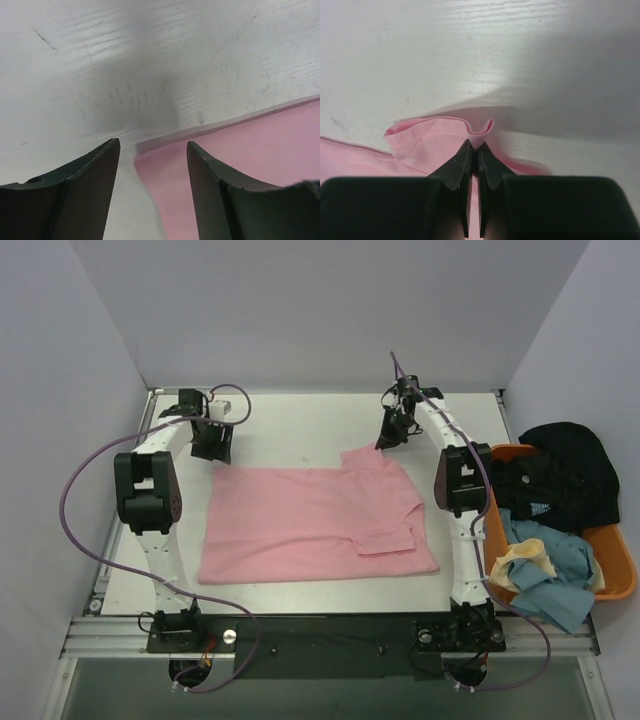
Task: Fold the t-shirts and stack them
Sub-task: Grap the side of the flattened tshirt furthest away from the robot with both arms, then fold the other side of the tshirt into a rectangle
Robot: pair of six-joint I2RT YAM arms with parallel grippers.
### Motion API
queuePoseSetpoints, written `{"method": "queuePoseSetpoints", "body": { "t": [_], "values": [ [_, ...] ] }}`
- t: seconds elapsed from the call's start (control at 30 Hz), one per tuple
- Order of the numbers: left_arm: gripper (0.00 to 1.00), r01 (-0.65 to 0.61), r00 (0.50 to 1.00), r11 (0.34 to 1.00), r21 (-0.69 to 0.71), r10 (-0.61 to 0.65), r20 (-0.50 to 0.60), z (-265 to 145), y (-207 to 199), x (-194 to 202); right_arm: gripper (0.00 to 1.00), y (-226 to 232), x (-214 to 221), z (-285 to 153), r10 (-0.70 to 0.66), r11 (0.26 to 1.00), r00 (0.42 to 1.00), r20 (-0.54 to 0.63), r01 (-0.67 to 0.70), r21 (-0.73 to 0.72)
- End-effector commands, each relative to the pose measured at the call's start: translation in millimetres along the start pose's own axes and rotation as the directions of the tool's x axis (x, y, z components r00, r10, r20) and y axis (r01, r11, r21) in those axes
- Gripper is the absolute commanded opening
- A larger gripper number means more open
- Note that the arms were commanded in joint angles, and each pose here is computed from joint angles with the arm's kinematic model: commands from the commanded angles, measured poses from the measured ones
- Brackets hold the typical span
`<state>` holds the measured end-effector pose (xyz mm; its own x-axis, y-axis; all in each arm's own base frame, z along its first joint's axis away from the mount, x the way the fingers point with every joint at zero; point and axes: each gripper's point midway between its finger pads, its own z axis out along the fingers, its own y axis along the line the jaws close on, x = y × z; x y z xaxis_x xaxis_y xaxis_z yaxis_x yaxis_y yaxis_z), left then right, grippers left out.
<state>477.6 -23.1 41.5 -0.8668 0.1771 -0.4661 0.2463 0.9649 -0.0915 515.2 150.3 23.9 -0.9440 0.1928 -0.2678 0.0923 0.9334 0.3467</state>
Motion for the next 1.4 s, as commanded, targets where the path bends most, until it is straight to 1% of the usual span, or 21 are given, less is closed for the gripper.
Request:
{"method": "queuePoseSetpoints", "body": {
  "t": [0.0, 0.2, 0.4, 0.43, 0.47, 0.5, 0.53, 0.67, 0.7, 0.73, 0.77, 0.8, 0.83, 0.87, 0.9, 1.03, 1.07, 1.1, 1.13, 1.23, 1.37],
  "values": [
    [0.66, 0.004, 1.0, 1.0, -0.028, -0.004, 0.018, -8.0, 14.6, -6.5, 0.0, 25.2, -11.6, -39.1, -0.044, 0.997, 0.997, 0.067, 0.048, -0.055],
    [0.64, 0.005, 1.0, 1.0, -0.031, -0.005, -0.006, 5.7, 16.0, 8.0, 0.0, 30.5, -6.6, -39.3, -0.064, 0.996, 0.996, 0.058, 0.068, -0.064],
    [0.31, -0.011, 0.999, 1.0, -0.01, 0.01, -0.045, 12.0, 14.2, 17.2, 0.0, 29.9, -5.7, -51.4, -0.071, 0.995, 0.995, 0.069, 0.075, -0.063],
    [0.21, -0.02, 0.999, 1.0, -0.008, 0.02, -0.043, 10.5, 14.0, 17.2, 0.0, 29.7, -4.3, -52.2, -0.075, 0.995, 0.995, 0.068, 0.08, -0.064],
    [0.15, -0.022, 0.999, 1.0, 0.001, 0.022, -0.045, 8.5, 12.3, 19.5, 0.0, 30.0, -6.1, -58.6, -0.076, 0.995, 0.994, 0.079, 0.081, -0.065],
    [0.05, -0.033, 0.999, 0.999, 0.013, 0.034, -0.036, 4.3, 9.2, 17.6, 0.0, 29.1, -3.3, -59.2, -0.078, 0.995, 0.994, 0.073, 0.083, -0.064],
    [0.0, -0.035, 0.998, 0.999, 0.023, 0.036, -0.046, 3.0, 7.0, 21.1, 0.0, 30.4, -3.7, -65.5, -0.083, 0.994, 0.993, 0.082, 0.089, -0.069],
    [0.0, -0.063, 0.997, 0.995, 0.079, 0.066, -0.038, -19.3, -6.4, 22.0, 0.0, 33.2, 8.4, -85.0, -0.103, 0.99, 0.991, 0.08, 0.109, -0.085],
    [0.0, -0.083, 0.996, 0.992, 0.09, 0.084, -0.008, -31.6, -11.3, 15.8, 0.0, 29.9, 17.8, -84.9, -0.106, 0.99, 0.993, 0.06, 0.111, -0.084],
    [0.0, -0.088, 0.996, 0.991, 0.098, 0.089, -0.008, -38.3, -14.5, 18.7, 0.0, 33.9, 18.9, -98.3, -0.116, 0.988, 0.99, 0.079, 0.123, -0.091],
    [0.0, -0.118, 0.993, 0.988, 0.103, 0.116, 0.02, -50.3, -18.6, 14.0, 0.0, 30.1, 31.7, -96.0, -0.123, 0.989, 0.991, 0.053, 0.127, -0.081],
    [0.0, -0.137, 0.991, 0.985, 0.109, 0.136, 0.014, -55.6, -21.4, 19.5, 0.0, 34.7, 33.8, -111.8, -0.139, 0.985, 0.987, 0.079, 0.146, -0.088],
    [0.0, -0.157, 0.987, 0.981, 0.111, 0.154, 0.038, -67.9, -25.3, 16.6, 0.0, 28.0, 51.2, -106.5, -0.142, 0.987, 0.989, 0.039, 0.144, -0.075],
    [0.0, -0.174, 0.985, 0.977, 0.123, 0.174, 0.013, -71.6, -27.7, 28.3, 0.0, 29.8, 56.7, -119.4, -0.153, 0.985, 0.987, 0.057, 0.157, -0.077],
    [0.0, -0.19, 0.982, 0.974, 0.119, 0.189, 0.02, -80.7, -29.9, 30.1, 0.0, 23.5, 76.2, -115.9, -0.155, 0.985, 0.988, 0.018, 0.156, -0.067],
    [0.0, -0.251, 0.962, 0.961, 0.114, 0.261, -0.077, -98.4, -30.3, 75.8, 0.0, 7.2, 132.9, -132.6, -0.15, 0.987, 0.988, -0.043, 0.148, -0.06],
    [0.0, -0.271, 0.955, 0.956, 0.116, 0.282, -0.09, -101.9, -30.0, 82.0, 0.0, -2.6, 152.8, -130.1, -0.139, 0.99, 0.987, -0.081, 0.135, -0.047],
    [0.0, -0.276, 0.95, 0.954, 0.118, 0.29, -0.117, -107.7, -30.6, 91.8, 0.0, -3.7, 157.4, -139.0, -0.143, 0.989, 0.988, -0.062, 0.14, -0.042],
    [0.0, -0.298, 0.941, 0.947, 0.121, 0.312, -0.13, -111.1, -30.2, 97.7, 0.0, -13.9, 174.5, -134.7, -0.125, 0.992, 0.987, -0.098, 0.123, -0.022],
    [0.0, -0.31, 0.913, 0.938, 0.155, 0.339, -0.227, -111.4, -30.6, 134.4, 0.0, -20.5, 199.2, -138.1, -0.112, 0.994, 0.987, -0.113, 0.11, -0.02],
    [0.0, -0.348, 0.878, 0.926, 0.149, 0.377, -0.295, -103.2, -22.0, 161.6, 0.0, -34.9, 222.1, -120.6, -0.074, 0.997, 0.987, -0.143, 0.074, -0.003]
  ]
}}
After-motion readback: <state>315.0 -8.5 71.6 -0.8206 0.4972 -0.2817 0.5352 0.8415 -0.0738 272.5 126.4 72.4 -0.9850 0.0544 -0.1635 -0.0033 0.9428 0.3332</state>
